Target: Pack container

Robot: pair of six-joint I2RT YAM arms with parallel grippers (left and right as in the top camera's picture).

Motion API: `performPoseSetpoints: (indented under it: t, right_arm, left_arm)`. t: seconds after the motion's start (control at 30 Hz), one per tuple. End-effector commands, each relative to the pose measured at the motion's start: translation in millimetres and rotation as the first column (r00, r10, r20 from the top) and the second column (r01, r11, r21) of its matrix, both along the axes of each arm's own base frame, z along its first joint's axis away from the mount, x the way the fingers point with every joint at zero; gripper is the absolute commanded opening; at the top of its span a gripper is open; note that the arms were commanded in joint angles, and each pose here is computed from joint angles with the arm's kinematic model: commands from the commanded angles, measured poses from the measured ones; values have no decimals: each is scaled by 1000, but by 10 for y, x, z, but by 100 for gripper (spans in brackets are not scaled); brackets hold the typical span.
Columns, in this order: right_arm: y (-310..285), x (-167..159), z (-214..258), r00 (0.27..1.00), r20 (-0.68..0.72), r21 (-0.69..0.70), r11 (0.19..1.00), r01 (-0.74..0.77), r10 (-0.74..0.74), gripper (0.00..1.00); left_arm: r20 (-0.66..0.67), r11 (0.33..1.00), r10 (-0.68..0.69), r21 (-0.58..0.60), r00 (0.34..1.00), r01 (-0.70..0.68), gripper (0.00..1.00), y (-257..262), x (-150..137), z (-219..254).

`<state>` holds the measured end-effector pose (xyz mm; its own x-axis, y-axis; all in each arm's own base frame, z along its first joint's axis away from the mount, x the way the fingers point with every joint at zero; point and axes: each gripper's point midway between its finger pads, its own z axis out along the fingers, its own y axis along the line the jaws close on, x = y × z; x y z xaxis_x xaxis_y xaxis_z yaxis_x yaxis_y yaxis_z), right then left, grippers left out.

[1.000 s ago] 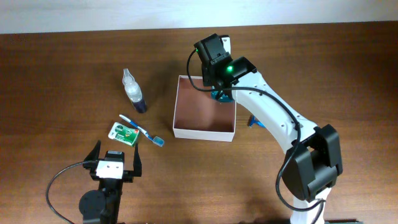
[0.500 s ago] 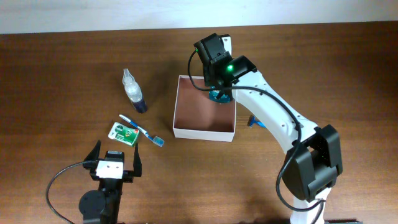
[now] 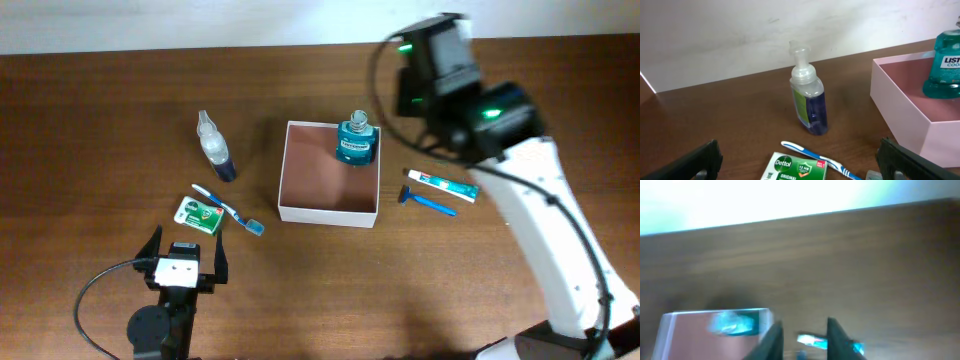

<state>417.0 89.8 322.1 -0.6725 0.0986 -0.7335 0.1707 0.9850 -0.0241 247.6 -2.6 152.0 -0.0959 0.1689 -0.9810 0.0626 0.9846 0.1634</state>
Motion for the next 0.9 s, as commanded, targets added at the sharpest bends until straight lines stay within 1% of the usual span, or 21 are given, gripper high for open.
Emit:
performPoseSetpoints:
  t: [0.0,0.1,0.2,0.4,0.53,0.67,0.7,0.77,0.87]
  right_arm:
    - [-498,49,-331,986,-112,10,992,126,-124,4]
    - [-710,65,-581,971,-189,59,985,163,-149,4]
    - [-831,85,-869,952,-270,140,973,184,-141,4]
    - [-737,180,-1467,927,-373,303,938,169,-47,4]
    - [-532,259,-1836,920,-390,397,908,131,38,4]
    - [-300,333,-2130,923,-361,514,855,75,136,4]
    - [-274,338,-2175,924,-354,528,846,70,145,4]
    - [-261,338,-2351,922,-367,549,828,112,119,4]
    - [-194,348,-2457,923,-356,581,808,97,145,4]
  left_arm:
    - [-7,1000,15,-4,1000,-15,99,27,0,-30]
    - [-7,1000,15,-4,1000,-15,99,27,0,-30]
    - [-7,1000,15,-4,1000,-15,99,27,0,-30]
    - [-7,1000,15,-4,1000,-15,99,27,0,-30]
    - [-7,1000,15,-4,1000,-15,99,27,0,-30]
    - [-7,1000,15,-4,1000,-15,99,27,0,-30]
    - [-7,1000,15,-4,1000,-15,99,27,0,-30]
    - [-7,1000,15,-4,1000,-15,99,27,0,-30]
    - [-7,1000,15,-4,1000,-15,99,27,0,-30]
